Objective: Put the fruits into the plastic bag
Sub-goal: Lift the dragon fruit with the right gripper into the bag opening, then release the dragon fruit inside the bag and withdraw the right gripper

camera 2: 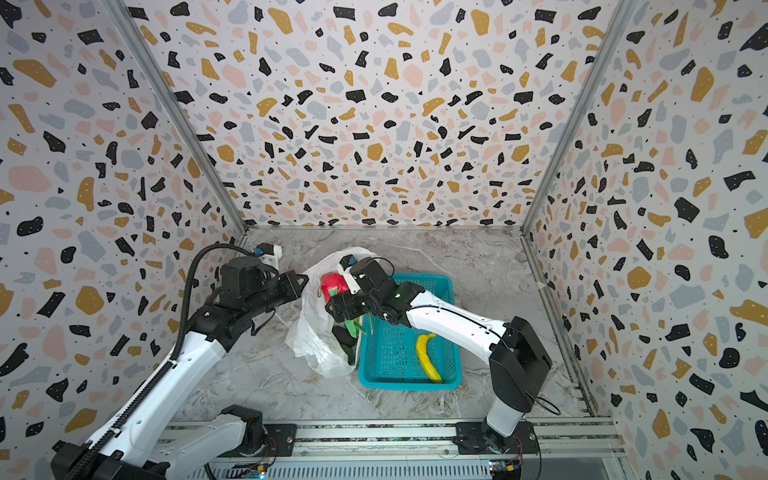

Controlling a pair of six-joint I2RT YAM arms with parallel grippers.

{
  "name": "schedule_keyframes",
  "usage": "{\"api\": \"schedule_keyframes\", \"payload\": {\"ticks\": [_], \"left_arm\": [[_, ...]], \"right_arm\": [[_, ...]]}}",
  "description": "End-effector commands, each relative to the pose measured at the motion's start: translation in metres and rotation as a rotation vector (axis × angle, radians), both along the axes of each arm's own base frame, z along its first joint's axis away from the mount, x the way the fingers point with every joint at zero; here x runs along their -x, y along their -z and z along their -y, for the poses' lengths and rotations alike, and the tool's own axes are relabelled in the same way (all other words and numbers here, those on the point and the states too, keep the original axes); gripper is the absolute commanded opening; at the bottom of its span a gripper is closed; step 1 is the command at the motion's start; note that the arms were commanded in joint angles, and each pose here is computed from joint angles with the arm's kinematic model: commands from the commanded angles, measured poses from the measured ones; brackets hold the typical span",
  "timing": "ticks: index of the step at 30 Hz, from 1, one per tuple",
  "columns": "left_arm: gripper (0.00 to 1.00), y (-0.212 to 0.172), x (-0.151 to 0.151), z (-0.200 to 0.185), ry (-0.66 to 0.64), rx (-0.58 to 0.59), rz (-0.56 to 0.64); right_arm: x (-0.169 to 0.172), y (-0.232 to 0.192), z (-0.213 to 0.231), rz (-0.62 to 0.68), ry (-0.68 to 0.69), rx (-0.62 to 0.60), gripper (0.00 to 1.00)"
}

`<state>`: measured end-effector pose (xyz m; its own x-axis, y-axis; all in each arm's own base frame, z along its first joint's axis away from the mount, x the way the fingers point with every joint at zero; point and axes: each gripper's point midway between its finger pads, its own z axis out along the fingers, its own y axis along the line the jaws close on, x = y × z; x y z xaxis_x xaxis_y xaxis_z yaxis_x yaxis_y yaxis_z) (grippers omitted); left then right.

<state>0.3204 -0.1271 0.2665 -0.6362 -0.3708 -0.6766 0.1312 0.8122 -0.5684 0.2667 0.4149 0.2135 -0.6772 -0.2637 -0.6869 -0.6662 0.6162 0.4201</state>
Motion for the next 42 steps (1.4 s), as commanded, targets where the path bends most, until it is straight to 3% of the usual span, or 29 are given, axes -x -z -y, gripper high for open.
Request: {"api": "schedule_keyframes", "payload": {"ticks": [1,5,12,17,25,35,39,42], "left_arm": [[0.00,-0.037,-0.001,0.003,0.027,0.023,0.113],[0.00,-0.032,-0.001,0.003,0.017,0.027,0.100],[0.00,-0.016,-0.004,-0.025,-0.120,-0.070,0.051],[0.00,-0.010,-0.004,-0.043,-0.197,-0.145,0.037],[0.00,-0.001,-0.005,-0.040,-0.189,-0.137,0.020],[0.00,0.006,-0.009,-0.037,-0.183,-0.124,0.006],[0.00,0.008,-0.011,-0.034,-0.173,-0.113,0.002],[0.00,0.008,-0.011,-0.034,-0.172,-0.113,0.002]], "right_arm": [[0.001,-0.047,-0.019,0.026,-0.003,-0.160,0.50],[-0.004,-0.031,-0.023,-0.007,0.027,-0.165,0.56],[-0.002,-0.019,-0.033,-0.042,-0.001,-0.170,1.00],[-0.002,-0.017,-0.031,-0.040,-0.006,-0.167,0.99],[0.010,-0.035,-0.023,0.026,-0.074,-0.170,0.99],[0.086,-0.077,0.025,0.148,-0.371,-0.231,0.97],[0.091,-0.094,0.058,0.176,-0.339,-0.254,0.97],[0.071,-0.096,0.096,0.185,-0.169,-0.228,0.96]]}}
